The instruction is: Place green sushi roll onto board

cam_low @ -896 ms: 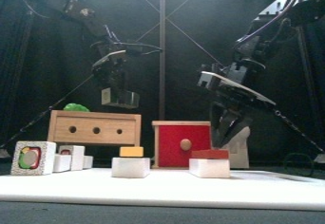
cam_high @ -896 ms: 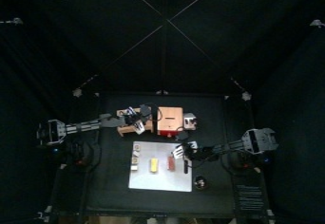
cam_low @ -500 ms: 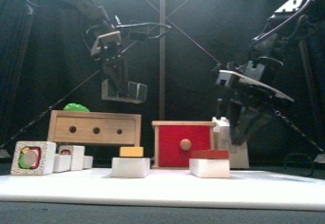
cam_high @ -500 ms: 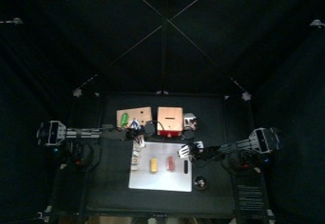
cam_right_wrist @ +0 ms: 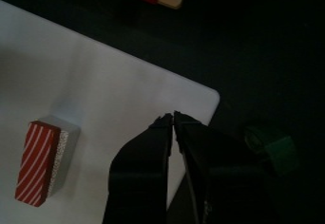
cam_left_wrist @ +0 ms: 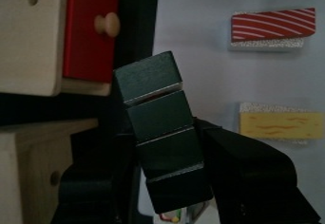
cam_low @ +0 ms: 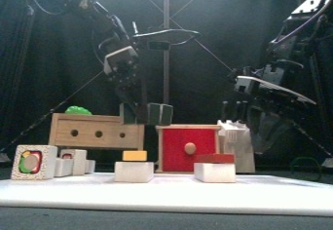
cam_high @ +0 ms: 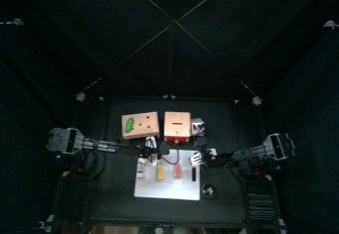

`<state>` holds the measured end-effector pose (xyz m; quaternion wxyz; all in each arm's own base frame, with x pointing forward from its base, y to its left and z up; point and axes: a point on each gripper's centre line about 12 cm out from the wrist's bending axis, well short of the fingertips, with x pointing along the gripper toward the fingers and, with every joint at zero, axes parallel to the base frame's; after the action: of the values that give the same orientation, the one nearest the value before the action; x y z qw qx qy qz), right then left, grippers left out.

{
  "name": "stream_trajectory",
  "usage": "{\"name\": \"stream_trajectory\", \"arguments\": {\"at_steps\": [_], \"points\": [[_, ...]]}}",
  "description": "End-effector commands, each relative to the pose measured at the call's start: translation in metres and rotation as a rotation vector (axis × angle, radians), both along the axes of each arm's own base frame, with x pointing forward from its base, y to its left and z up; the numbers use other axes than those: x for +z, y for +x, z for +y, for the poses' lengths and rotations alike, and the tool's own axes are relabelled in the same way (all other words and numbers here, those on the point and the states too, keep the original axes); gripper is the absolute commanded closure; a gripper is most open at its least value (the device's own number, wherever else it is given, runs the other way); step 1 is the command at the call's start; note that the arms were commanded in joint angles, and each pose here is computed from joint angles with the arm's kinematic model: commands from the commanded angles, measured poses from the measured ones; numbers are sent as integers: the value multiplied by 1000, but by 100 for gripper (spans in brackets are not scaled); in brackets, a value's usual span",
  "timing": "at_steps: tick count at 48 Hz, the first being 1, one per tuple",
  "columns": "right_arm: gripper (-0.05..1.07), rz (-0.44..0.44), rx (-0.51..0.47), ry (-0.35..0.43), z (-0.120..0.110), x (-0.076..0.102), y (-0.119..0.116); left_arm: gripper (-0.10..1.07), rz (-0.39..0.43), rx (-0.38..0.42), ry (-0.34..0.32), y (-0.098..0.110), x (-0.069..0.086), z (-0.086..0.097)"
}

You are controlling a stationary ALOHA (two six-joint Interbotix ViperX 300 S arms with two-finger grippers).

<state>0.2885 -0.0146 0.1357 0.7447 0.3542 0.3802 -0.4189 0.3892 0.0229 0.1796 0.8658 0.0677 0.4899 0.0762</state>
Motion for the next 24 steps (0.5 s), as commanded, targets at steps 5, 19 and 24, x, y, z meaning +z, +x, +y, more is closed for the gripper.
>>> {"name": "stream_trajectory", "arguments": {"at_steps": [5, 19, 24], "points": [[49, -22, -8, 12, 1, 6, -1, 31, -60, -39, -1, 19, 0, -5], [49, -7, -7, 11, 1, 2, -5, 31, -82, -66, -21, 25, -17, -8], [49, -1, -10, 10, 1, 0, -7, 31, -87, -72, -26, 27, -23, -9]]}}
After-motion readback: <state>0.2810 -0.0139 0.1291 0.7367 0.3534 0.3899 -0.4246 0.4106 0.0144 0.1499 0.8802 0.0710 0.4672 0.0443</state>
